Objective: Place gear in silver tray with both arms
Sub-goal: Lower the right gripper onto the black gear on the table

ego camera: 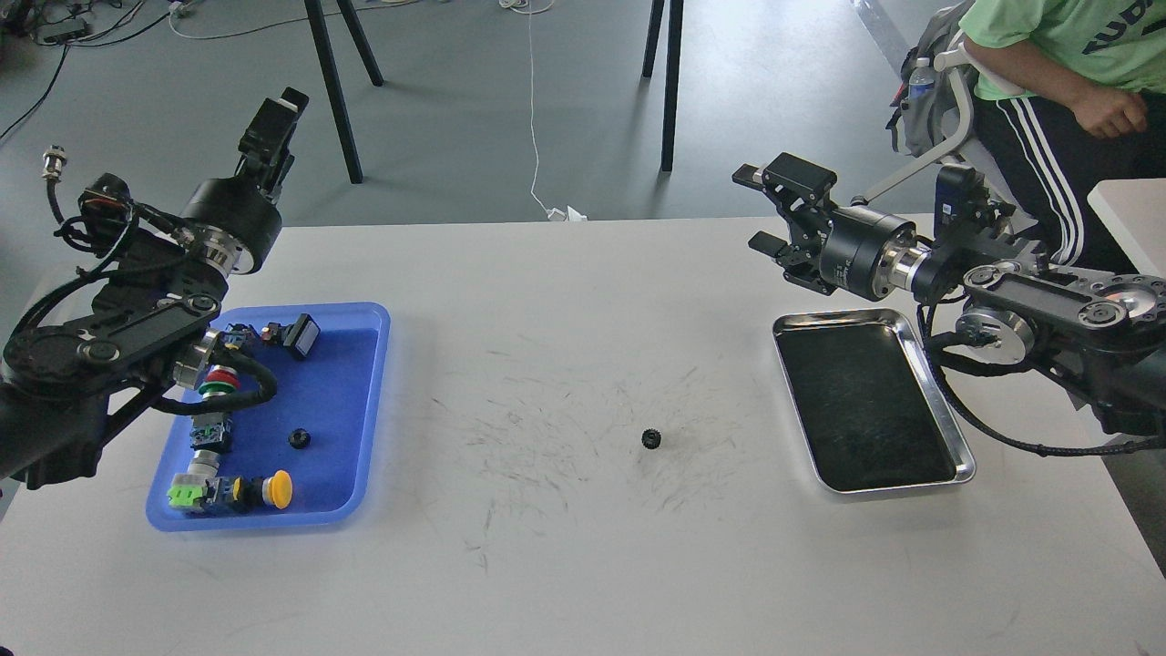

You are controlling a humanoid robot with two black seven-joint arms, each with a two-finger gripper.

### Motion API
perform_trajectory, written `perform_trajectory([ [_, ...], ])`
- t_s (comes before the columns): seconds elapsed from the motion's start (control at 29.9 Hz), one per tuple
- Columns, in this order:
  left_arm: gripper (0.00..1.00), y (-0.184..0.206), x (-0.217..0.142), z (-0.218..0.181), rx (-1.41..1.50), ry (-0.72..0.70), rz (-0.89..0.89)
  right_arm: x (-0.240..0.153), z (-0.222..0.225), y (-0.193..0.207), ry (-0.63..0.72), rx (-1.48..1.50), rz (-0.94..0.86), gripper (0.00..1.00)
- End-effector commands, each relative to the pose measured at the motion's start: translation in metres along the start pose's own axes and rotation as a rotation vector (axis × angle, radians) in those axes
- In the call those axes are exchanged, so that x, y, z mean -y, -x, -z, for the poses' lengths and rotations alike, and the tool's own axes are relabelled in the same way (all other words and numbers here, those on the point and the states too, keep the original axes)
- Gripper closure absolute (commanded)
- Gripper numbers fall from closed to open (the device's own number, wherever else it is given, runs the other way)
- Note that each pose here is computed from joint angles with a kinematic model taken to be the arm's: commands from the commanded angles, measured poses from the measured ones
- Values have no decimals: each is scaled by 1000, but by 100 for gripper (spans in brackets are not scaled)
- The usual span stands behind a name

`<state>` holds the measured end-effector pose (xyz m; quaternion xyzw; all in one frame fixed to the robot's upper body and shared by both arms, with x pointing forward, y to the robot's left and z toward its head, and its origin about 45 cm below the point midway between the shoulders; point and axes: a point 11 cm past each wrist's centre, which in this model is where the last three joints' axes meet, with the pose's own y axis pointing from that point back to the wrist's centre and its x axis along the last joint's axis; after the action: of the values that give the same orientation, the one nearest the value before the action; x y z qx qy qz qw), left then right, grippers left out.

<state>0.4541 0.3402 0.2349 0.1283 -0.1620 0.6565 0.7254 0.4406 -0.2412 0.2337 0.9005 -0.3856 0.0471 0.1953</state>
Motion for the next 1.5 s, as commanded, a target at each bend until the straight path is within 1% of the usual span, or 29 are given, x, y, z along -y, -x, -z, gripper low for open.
perform_trajectory([
  [0.0, 2, -6, -7, 14, -55, -42, -31, 3, 11, 5, 27, -111, 52, 2],
  [0.1, 2, -16, -12, 20, -103, -58, -55, 3, 12, 10, 66, -206, 102, 2],
  [0.23, 2, -25, -19, 26, -153, -71, -70, 2, 10, 31, 120, -377, 225, 3],
  [0.37, 2, -29, -20, 27, -167, -73, -84, -4, 2, 50, 173, -608, 375, 4],
  [0.5, 2, -30, -20, 27, -169, -75, -82, -8, -3, 54, 209, -831, 478, 4],
  [0.6, 2, -33, -21, 27, -166, -75, -83, -6, 1, 64, 201, -915, 565, 4],
  [0.7, 2, -36, -22, 28, -164, -76, -87, -2, -5, 81, 199, -981, 673, 4],
  [0.8, 2, -37, -22, 27, -182, -74, -66, -1, -6, 82, 212, -1088, 735, 4],
  [0.9, 2, -38, -25, 31, -225, -83, -45, 8, -9, 105, 186, -1166, 833, 4],
  [0.97, 2, -38, -26, 33, -232, -88, -43, 13, -9, 112, 177, -1190, 862, 4],
  [1.1, 2, -35, -30, 40, -259, -100, -10, 21, -11, 111, 201, -1229, 871, 4],
  [1.34, 2, -32, -31, 36, -531, -69, 43, 32, -15, 121, 220, -1318, 925, 6],
  [1.47, 2, -31, -32, 39, -552, -72, 39, 32, -22, 118, 253, -1376, 955, 9],
])
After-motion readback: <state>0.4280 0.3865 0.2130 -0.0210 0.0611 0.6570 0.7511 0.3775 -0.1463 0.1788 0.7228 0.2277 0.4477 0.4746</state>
